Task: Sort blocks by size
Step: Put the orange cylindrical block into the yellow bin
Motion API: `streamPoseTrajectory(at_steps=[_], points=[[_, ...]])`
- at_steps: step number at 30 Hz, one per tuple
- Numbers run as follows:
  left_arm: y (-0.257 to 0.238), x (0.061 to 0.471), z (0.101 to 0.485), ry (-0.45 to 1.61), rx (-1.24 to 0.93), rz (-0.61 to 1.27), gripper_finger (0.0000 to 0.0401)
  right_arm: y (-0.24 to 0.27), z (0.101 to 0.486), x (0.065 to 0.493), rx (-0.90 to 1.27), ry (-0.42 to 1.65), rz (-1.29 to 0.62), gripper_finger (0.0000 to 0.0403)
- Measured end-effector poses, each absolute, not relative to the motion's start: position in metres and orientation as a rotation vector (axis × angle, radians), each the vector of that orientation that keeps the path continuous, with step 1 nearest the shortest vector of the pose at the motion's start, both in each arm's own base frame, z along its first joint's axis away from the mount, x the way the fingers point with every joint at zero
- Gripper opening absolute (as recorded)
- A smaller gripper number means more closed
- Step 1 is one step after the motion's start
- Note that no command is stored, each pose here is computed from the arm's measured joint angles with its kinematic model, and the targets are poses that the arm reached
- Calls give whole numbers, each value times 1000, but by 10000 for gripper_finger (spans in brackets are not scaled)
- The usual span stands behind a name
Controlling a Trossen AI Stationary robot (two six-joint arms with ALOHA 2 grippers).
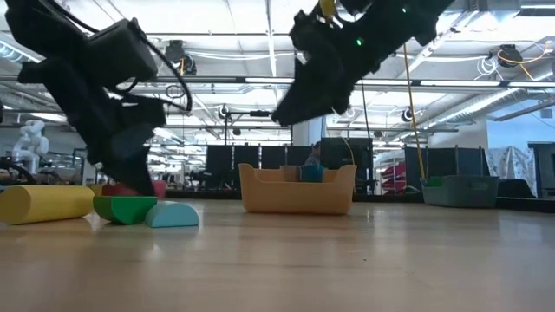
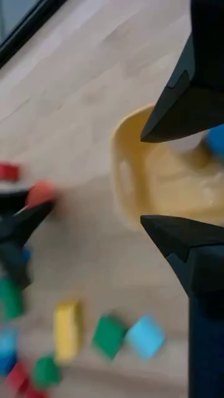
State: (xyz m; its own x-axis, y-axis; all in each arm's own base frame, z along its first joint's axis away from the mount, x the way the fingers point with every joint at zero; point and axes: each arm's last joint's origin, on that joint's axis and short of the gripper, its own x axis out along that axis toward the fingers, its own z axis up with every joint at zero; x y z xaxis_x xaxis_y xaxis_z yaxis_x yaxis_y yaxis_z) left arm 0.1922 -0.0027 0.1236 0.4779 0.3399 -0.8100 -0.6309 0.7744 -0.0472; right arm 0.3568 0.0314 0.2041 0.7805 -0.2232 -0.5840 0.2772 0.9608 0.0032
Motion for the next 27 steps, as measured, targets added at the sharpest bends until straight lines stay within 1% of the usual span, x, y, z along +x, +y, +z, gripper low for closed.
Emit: streamPoseTrajectory(at_steps=[3, 9, 14, 22, 27], points=[[-4, 198, 127, 844, -372, 546, 136, 33, 208, 360, 84, 575, -226, 187], [-7, 206, 132, 786, -382, 453, 136, 33, 210, 361, 64, 555, -208, 187], [-8, 206, 133, 783, -366, 432, 136, 39, 220, 361, 77, 510, -42, 187], [-13, 207, 135, 772, -355, 405, 136, 37, 247, 341, 52, 452, -35, 187], [-16, 206, 146, 714, -326, 358, 136, 32, 243, 316, 84, 368, -40, 187]])
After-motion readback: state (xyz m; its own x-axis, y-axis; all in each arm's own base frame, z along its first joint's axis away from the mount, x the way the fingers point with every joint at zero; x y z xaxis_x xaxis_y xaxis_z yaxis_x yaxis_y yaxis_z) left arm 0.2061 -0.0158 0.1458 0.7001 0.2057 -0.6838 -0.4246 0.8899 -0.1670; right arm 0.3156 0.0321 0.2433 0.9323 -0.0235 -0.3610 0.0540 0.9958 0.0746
